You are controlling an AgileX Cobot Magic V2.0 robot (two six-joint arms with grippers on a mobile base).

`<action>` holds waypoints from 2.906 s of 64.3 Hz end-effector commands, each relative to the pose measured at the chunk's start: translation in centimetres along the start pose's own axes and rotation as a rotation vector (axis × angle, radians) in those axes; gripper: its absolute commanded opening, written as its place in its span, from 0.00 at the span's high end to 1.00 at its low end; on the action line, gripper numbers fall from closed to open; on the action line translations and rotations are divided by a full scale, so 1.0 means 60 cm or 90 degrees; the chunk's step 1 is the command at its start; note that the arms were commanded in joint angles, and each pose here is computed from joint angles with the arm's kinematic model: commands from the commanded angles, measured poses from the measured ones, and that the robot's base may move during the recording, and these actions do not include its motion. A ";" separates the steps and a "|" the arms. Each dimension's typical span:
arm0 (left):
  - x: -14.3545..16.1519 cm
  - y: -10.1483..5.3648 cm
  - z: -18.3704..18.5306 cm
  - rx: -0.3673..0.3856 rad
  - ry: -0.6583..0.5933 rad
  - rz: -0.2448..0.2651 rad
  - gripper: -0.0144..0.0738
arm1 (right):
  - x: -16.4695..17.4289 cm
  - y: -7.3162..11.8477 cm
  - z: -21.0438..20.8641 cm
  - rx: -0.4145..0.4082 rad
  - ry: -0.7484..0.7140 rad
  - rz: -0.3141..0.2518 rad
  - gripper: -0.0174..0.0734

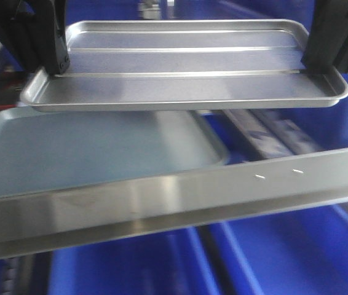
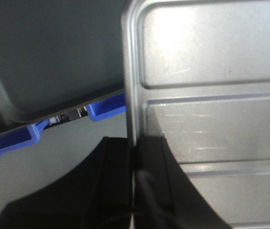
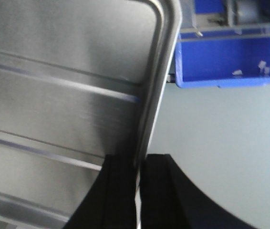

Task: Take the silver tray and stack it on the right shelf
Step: 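Position the held tray above the larger grey-blue tray on the shelf, then lower the silver tray onto the grey-blue tray with both grippers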

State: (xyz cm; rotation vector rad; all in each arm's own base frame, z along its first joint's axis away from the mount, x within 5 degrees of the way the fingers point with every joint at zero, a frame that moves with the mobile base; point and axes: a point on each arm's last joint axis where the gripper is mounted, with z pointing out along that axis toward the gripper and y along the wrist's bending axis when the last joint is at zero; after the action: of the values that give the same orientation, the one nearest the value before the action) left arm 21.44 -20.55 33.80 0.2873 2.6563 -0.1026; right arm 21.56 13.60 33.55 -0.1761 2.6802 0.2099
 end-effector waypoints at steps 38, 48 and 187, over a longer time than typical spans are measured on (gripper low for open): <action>-0.006 0.001 -0.033 0.026 -0.046 0.019 0.95 | -0.016 0.004 -0.030 -0.032 -0.081 -0.018 0.75; -0.006 0.001 -0.033 0.026 -0.046 0.019 0.95 | -0.016 0.004 -0.030 -0.032 -0.081 -0.018 0.75; -0.111 0.004 0.217 0.008 -0.062 -0.007 0.95 | -0.136 -0.073 0.181 0.059 -0.030 0.012 0.71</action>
State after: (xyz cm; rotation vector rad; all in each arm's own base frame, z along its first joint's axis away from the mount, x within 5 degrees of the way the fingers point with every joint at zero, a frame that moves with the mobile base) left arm 32.65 -23.60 22.36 0.2139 2.6748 -0.1212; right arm 33.51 12.10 24.37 -0.0816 2.7674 0.0819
